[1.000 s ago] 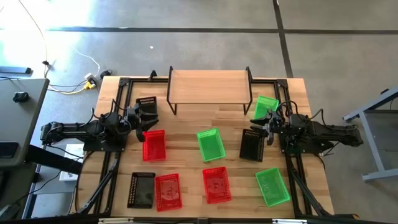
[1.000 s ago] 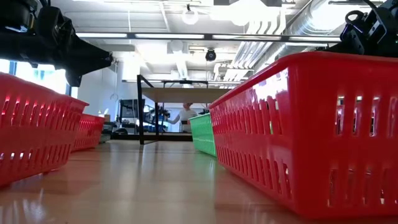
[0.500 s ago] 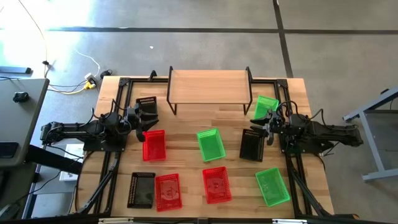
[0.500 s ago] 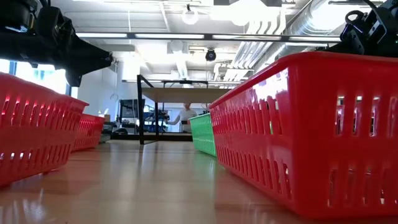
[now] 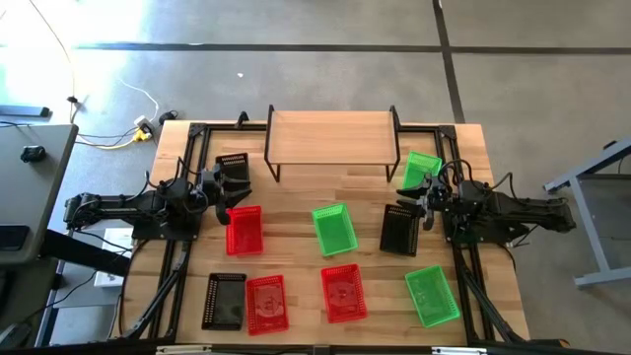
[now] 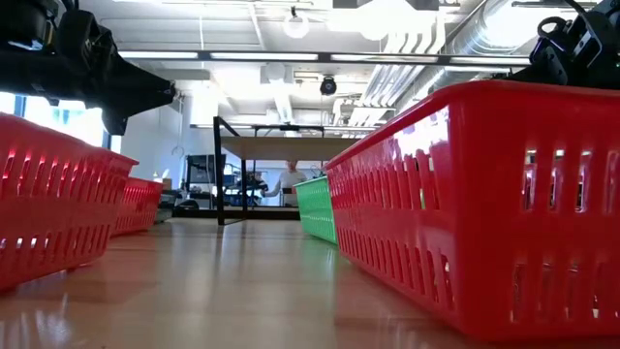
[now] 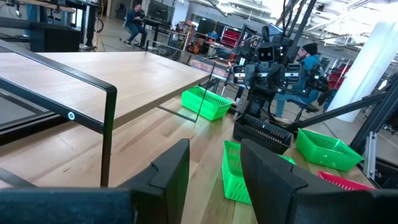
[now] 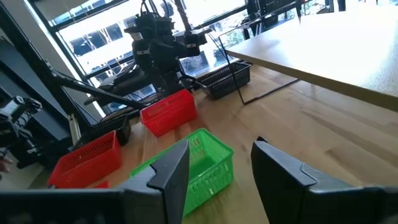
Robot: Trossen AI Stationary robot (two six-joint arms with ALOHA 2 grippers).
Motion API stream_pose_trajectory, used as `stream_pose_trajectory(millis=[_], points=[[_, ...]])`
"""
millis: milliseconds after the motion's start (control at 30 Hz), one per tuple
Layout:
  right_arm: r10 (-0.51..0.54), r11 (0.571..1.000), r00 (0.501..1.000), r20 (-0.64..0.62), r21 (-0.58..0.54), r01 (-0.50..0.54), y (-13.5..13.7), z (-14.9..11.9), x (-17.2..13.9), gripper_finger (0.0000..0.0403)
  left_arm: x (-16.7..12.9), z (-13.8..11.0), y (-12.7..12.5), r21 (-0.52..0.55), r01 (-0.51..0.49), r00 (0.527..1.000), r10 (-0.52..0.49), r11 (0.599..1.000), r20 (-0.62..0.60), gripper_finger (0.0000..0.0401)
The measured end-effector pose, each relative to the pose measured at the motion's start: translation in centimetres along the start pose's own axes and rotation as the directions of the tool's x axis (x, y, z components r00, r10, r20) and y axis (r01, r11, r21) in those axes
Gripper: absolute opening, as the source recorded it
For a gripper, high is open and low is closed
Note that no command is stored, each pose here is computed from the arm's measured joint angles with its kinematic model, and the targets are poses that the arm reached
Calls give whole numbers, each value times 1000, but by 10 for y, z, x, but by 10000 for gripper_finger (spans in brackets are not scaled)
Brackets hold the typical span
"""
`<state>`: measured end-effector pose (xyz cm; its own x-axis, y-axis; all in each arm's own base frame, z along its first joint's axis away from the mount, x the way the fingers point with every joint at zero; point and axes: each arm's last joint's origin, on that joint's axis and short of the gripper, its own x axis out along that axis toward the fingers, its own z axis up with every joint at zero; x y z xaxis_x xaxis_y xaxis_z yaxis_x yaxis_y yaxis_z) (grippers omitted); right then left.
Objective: Stack baskets on shelf by color
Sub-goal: Put the top green bin on the shelf
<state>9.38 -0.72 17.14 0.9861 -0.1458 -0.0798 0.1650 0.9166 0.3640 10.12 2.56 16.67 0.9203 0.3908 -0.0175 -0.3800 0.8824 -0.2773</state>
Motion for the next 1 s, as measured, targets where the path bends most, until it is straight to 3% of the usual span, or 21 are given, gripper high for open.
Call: stream_pose_trajectory(millis=[467, 633, 833, 1000], points=[[-7, 993, 1000, 6, 117, 6, 0, 0, 0, 158, 0, 0, 0, -2, 0, 1000, 0, 1000, 0, 133], [-52, 986, 996, 72, 160, 40, -1, 5, 0, 158, 0, 0, 0, -3, 0, 1000, 0, 1000, 0, 133], [-190, 915, 969, 155, 385, 118, -4, 9, -1, 158, 0, 1, 0, -78, 2, 1000, -2, 997, 8, 133], [-290, 857, 935, 203, 490, 159, -6, 11, -2, 158, 0, 1, 0, -166, -3, 1000, 5, 986, 11, 133]])
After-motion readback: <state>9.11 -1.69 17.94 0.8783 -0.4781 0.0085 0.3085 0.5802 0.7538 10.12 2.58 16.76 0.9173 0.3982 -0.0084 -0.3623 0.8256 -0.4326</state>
